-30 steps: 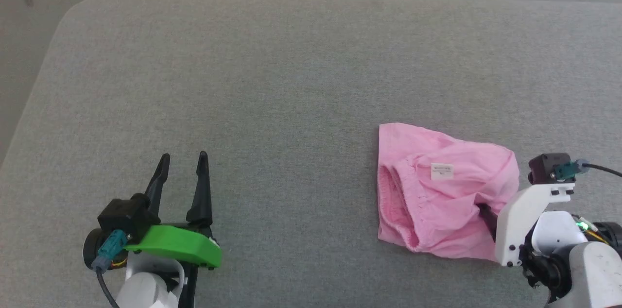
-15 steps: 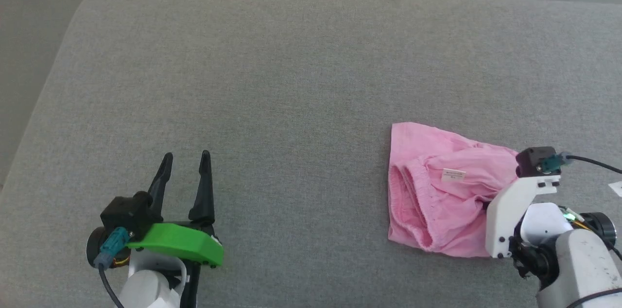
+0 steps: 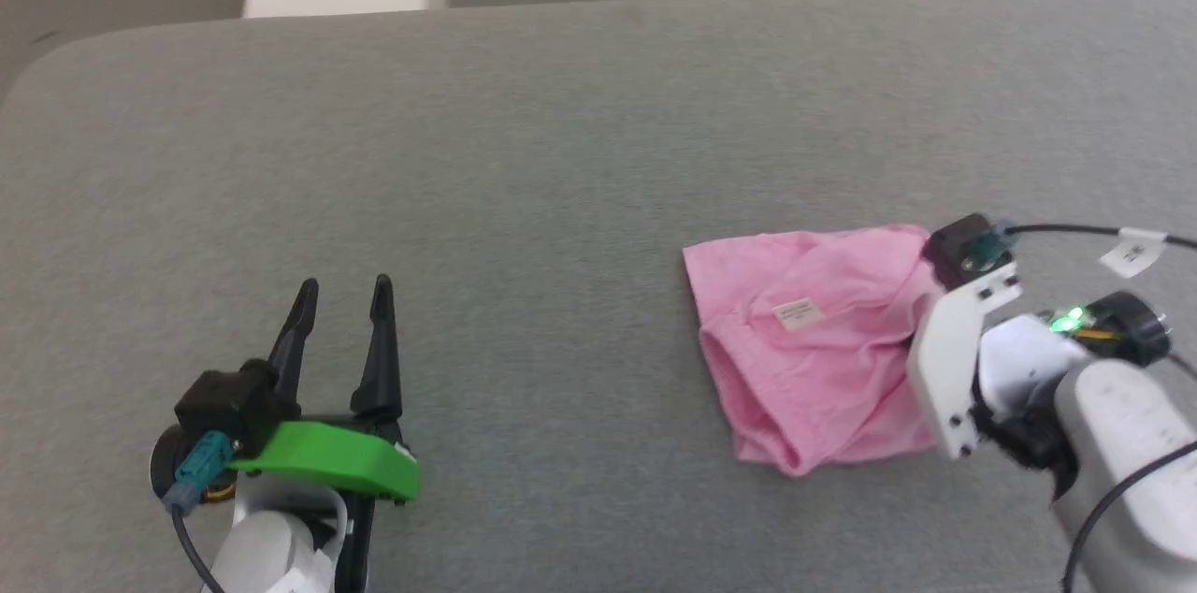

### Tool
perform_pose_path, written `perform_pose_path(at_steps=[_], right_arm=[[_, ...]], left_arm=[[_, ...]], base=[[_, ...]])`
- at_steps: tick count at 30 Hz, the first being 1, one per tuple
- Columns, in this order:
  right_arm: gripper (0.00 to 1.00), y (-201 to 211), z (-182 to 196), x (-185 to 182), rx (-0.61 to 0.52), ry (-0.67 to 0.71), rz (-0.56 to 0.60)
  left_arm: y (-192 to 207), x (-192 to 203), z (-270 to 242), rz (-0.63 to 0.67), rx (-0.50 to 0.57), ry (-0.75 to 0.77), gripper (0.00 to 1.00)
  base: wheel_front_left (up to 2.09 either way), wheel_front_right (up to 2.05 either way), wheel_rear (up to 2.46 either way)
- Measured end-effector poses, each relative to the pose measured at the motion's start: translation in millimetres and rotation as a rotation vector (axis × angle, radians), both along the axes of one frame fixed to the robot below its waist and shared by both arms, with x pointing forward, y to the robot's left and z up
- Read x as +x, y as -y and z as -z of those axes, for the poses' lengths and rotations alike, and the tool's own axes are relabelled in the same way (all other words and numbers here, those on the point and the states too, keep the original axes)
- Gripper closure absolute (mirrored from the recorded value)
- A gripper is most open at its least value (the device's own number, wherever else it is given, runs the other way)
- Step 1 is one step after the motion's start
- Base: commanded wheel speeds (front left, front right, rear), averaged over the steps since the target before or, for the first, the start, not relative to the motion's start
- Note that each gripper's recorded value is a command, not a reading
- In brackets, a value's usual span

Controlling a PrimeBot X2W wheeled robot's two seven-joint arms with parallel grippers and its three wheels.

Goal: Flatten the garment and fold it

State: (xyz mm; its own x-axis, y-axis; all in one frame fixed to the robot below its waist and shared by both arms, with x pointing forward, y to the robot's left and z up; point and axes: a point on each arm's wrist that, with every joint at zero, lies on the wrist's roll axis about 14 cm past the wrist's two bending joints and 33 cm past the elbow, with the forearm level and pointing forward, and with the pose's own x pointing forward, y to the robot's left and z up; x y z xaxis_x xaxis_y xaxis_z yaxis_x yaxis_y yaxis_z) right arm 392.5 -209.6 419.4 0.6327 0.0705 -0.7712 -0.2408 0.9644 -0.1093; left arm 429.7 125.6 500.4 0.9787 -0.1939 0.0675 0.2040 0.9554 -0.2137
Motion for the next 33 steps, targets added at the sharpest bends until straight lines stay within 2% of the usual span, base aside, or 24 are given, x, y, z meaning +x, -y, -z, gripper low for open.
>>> perform_pose_path(at_steps=[7,12,19,28,29,30,33], right_arm=[[1.00,90.7,-12.9,-14.0,-0.108,-0.003,0.162],[1.00,158.7,-11.9,-25.8,-0.220,-0.042,0.281],[1.00,229.8,-14.7,-22.1,-0.340,-0.043,0.421],[1.00,281.4,-3.6,-7.9,-0.429,-0.038,0.553],[0.73,286.9,-2.0,-8.9,-0.442,-0.043,0.569],[0.00,290.8,-1.2,-9.4,-0.456,-0.044,0.575],[0.00,299.9,-1.5,-5.1,-0.471,-0.019,0.604]], left_arm=[[60.3,30.6,-4.7,0.174,-0.003,0.024,0.00],[82.7,51.0,7.9,0.244,0.002,0.004,0.00],[79.4,74.1,43.0,0.252,0.047,-0.058,0.00],[52.1,88.0,89.9,0.206,0.107,-0.156,0.00],[48.8,87.4,93.8,0.200,0.112,-0.165,0.00],[46.2,86.7,96.8,0.197,0.116,-0.174,0.00],[36.3,85.8,98.6,0.178,0.129,-0.181,0.00]], base=[[0.00,0.00,0.00],[0.00,0.00,0.00],[0.00,0.00,0.00],[0.00,0.00,0.00],[0.00,0.00,0.00],[0.00,0.00,0.00],[0.00,0.00,0.00]])
